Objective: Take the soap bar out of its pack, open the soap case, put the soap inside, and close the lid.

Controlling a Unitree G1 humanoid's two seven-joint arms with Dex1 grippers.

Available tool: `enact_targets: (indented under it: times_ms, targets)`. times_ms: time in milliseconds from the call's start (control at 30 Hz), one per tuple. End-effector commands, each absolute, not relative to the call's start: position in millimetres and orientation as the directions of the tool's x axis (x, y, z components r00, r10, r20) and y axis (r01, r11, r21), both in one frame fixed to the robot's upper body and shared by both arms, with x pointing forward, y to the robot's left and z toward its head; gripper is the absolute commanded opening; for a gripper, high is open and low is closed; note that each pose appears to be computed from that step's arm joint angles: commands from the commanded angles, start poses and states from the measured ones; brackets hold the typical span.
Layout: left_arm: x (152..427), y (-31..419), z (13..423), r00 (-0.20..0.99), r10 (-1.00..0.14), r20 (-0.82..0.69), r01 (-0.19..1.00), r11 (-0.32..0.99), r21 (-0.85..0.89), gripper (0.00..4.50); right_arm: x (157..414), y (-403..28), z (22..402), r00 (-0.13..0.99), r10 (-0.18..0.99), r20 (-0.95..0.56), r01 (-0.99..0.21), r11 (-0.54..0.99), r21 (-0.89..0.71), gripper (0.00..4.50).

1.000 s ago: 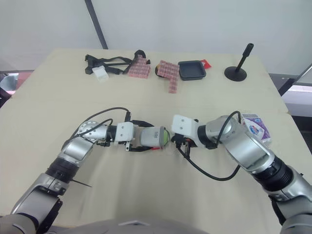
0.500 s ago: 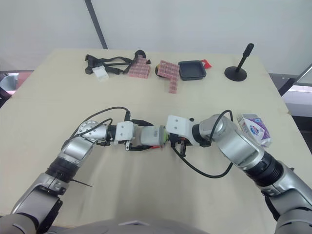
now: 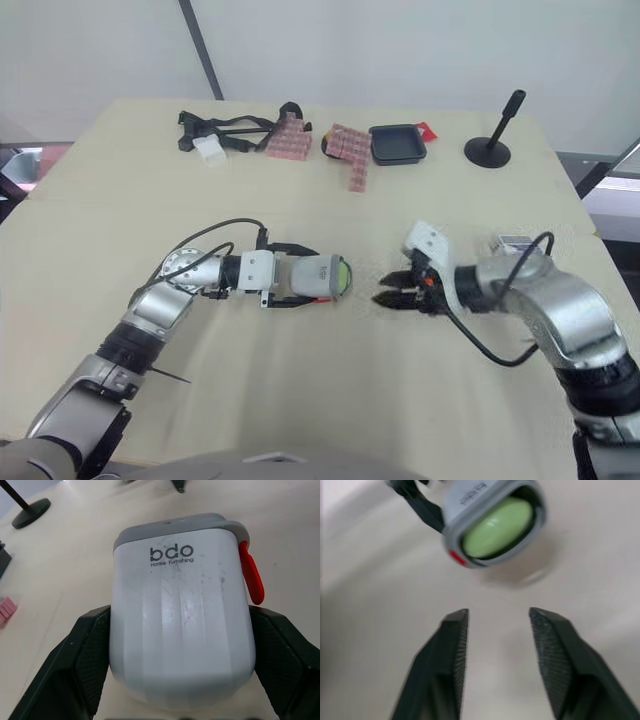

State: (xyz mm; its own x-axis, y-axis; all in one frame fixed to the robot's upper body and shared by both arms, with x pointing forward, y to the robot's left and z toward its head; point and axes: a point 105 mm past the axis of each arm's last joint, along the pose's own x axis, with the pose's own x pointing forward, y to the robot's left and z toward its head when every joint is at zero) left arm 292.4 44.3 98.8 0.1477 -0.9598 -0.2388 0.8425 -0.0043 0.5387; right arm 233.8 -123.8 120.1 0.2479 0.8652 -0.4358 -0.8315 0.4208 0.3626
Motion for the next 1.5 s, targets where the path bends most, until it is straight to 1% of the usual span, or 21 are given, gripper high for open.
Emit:
enact_targets:
  times_ms: [33,133,200,267,533,700,967,1367,1500]
  targets:
    - [289.3,38.6,117.8,0.155,-0.976,-0.152,0.794,0.032,0.607,3.47,223.4,-125.0,125.2,0.291,0.887,-0.358,-0.744,0.445,0.498,3.46]
    - [287.4,34.9,121.0,0.164,-0.979,-0.120,0.758,0.047,0.651,3.47,217.4,-121.4,120.4,0.316,0.905,-0.286,-0.648,0.426,0.631,4.48]
    - [285.7,32.4,123.0,0.166,-0.981,-0.102,0.733,0.054,0.678,3.47,220.5,-117.9,119.7,0.348,0.910,-0.224,-0.603,0.400,0.690,4.48]
    - [285.2,30.5,123.7,0.171,-0.981,-0.090,0.722,0.062,0.689,3.47,225.0,-116.8,119.0,0.379,0.902,-0.205,-0.576,0.404,0.710,4.48]
    - [283.0,27.4,124.6,0.175,-0.982,-0.069,0.716,0.079,0.694,3.47,225.0,-113.7,118.1,0.377,0.903,-0.208,-0.547,0.398,0.737,4.48]
    - [282.2,26.6,126.2,0.174,-0.983,-0.058,0.718,0.086,0.690,3.47,228.3,-110.5,118.4,0.379,0.897,-0.228,-0.557,0.418,0.717,4.48]
    - [279.5,26.0,126.3,0.155,-0.986,-0.068,0.712,0.064,0.699,3.47,235.0,-106.6,118.8,0.364,0.896,-0.255,-0.589,0.433,0.683,4.48]
    - [276.4,23.0,127.9,0.133,-0.989,-0.069,0.704,0.046,0.709,3.47,246.8,-94.7,123.8,0.318,0.918,-0.238,-0.613,0.390,0.687,4.48]
    - [274.8,21.2,128.5,0.123,-0.990,-0.067,0.695,0.038,0.718,3.47,251.6,-91.5,124.2,0.322,0.920,-0.225,-0.607,0.383,0.696,4.48]
